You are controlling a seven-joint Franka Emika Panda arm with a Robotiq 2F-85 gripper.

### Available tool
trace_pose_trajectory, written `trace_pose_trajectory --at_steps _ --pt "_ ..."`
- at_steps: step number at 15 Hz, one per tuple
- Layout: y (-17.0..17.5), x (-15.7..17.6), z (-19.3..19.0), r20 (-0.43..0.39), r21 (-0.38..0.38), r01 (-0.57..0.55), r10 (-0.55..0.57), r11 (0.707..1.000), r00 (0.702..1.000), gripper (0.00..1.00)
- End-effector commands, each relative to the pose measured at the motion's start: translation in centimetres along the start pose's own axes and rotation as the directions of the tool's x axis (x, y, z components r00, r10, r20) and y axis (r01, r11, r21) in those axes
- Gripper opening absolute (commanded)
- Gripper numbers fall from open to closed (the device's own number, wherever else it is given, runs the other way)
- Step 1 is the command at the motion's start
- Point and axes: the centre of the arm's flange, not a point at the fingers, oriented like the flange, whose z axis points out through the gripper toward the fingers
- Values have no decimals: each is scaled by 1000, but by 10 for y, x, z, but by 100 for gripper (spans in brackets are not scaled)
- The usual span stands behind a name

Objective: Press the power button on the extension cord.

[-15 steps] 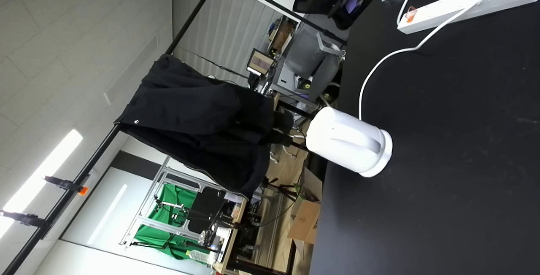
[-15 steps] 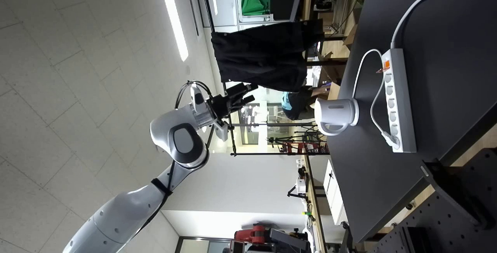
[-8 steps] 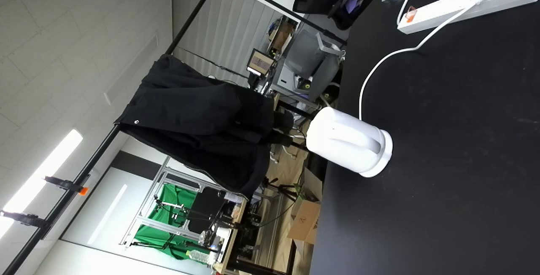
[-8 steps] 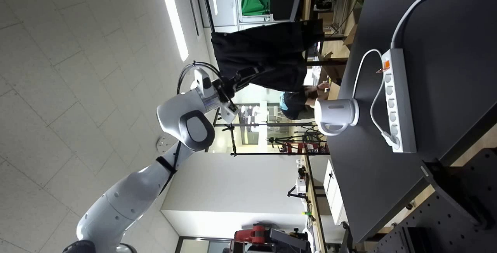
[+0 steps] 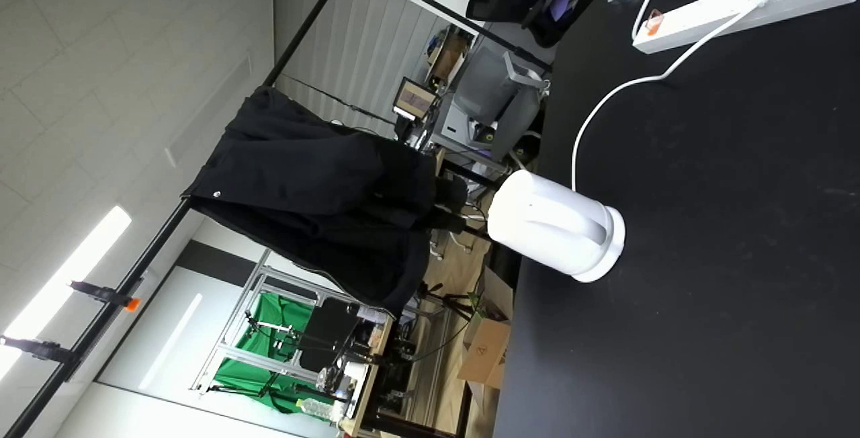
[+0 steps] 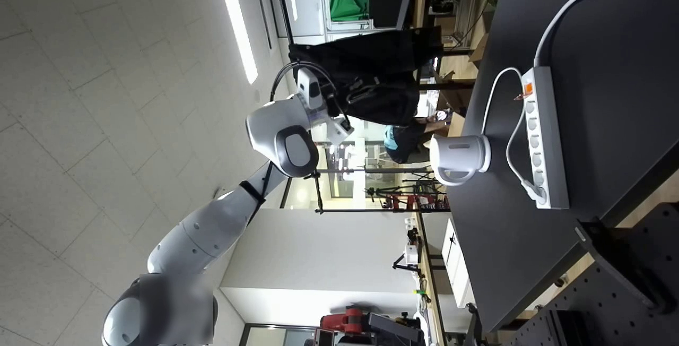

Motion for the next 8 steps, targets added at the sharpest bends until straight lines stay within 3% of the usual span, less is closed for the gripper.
trace_pose_trajectory --at_steps 1,8 --pt "1 -1 4 1 -6 1 -1 1000 1000 1" --pt "-1 1 -2 -10 1 2 -2 1000 1000 1"
